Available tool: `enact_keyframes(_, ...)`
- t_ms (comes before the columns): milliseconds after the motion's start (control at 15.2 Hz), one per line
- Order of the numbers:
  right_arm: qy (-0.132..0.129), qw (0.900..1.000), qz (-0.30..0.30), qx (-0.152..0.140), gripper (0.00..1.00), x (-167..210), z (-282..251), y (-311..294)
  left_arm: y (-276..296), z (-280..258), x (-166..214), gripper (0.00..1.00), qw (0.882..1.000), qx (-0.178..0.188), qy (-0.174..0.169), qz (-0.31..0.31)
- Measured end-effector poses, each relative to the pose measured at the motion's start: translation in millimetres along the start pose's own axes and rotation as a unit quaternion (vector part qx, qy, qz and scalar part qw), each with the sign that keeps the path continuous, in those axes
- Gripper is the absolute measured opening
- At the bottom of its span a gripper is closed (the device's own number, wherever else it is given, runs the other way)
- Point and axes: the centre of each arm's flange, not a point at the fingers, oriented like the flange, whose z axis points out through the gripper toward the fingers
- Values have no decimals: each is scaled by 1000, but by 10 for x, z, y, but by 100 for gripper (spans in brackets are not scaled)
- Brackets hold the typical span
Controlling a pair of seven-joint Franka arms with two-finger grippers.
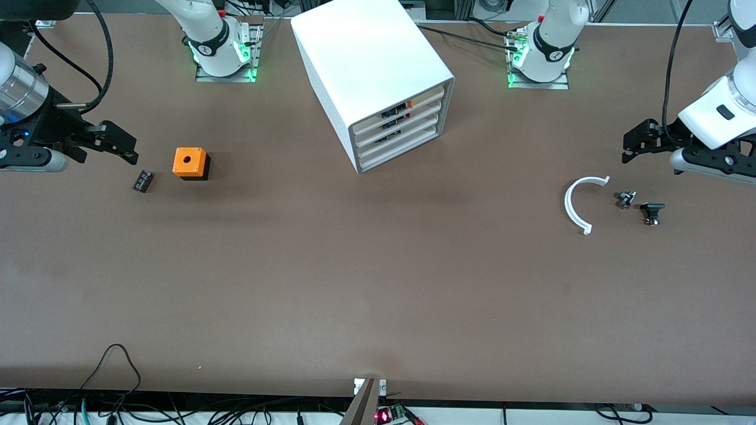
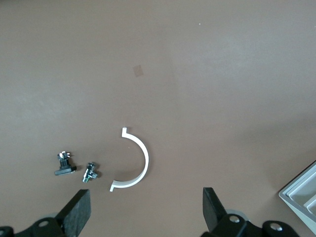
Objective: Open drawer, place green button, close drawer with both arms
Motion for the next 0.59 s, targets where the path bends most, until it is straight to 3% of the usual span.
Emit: enact_keyframes(592, 1, 1000, 2, -1, 100, 6, -1, 25, 88, 45, -11, 100, 1000, 0, -11, -17)
